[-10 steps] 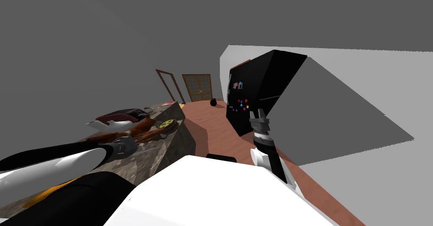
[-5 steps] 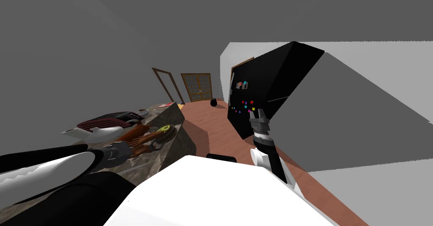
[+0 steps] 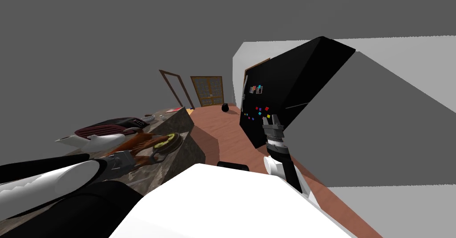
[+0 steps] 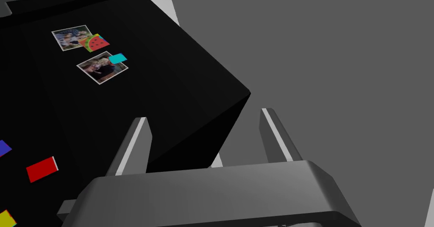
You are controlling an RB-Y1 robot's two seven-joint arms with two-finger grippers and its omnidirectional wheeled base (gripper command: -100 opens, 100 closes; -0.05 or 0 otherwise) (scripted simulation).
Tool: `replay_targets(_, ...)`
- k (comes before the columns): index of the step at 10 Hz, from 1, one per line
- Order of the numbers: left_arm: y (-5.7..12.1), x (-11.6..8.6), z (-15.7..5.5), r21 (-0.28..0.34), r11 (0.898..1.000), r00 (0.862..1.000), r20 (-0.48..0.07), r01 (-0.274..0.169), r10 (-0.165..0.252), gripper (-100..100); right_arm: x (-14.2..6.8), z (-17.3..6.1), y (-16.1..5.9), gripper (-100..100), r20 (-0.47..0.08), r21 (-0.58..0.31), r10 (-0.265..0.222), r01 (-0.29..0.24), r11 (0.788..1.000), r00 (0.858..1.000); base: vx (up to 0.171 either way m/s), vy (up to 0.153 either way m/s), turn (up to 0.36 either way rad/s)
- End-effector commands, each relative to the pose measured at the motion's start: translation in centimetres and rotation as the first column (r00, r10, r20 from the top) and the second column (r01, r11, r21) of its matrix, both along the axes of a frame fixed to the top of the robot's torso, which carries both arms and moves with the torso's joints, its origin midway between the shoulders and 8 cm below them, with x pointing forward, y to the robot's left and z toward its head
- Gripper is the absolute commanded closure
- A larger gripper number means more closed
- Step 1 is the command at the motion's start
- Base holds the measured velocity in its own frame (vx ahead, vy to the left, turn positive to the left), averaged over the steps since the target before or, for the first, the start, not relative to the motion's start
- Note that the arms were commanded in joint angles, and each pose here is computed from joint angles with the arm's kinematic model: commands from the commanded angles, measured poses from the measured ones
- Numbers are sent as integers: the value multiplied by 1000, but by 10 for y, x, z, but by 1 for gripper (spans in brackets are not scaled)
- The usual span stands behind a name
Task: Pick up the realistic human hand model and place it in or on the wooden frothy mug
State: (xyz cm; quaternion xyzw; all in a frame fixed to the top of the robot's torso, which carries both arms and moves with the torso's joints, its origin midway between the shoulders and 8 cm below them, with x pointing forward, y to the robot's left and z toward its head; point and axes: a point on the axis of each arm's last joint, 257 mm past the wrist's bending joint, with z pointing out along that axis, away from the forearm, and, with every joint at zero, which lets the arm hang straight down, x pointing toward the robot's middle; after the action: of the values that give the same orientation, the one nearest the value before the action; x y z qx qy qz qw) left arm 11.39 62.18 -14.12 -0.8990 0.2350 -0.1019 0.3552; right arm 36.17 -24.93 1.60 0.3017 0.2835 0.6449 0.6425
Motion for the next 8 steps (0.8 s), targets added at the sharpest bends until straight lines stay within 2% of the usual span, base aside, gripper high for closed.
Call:
replay_targets(1, 7, 2, -8, -2, 1000, 1000, 0, 0, 0, -100, 0, 0, 0, 0, 0, 0, 0, 0, 1000, 1000, 11, 10, -11)
replay_targets(3, 13, 4, -17, -5, 1000, 1000, -2, -2, 2, -100, 0, 0, 0, 0, 0, 0, 0, 0, 1000, 1000, 11, 15, -8)
replay_targets(4, 10, 3, -14, -5, 1000, 1000, -2, -2, 2, -100, 0, 0, 0, 0, 0, 0, 0, 0, 1000, 1000, 4, 6, -3)
replay_targets(5, 10, 4, -14, -4, 1000, 1000, -1, -1, 1, 100, 0, 0, 0, 0, 0, 0, 0, 0, 1000, 1000, 0, 0, 0)
replay_targets(8, 10, 4, -14, -4, 1000, 1000, -1, -1, 1, 100, 0, 0, 0, 0, 0, 0, 0, 0, 1000, 1000, 0, 0, 0)
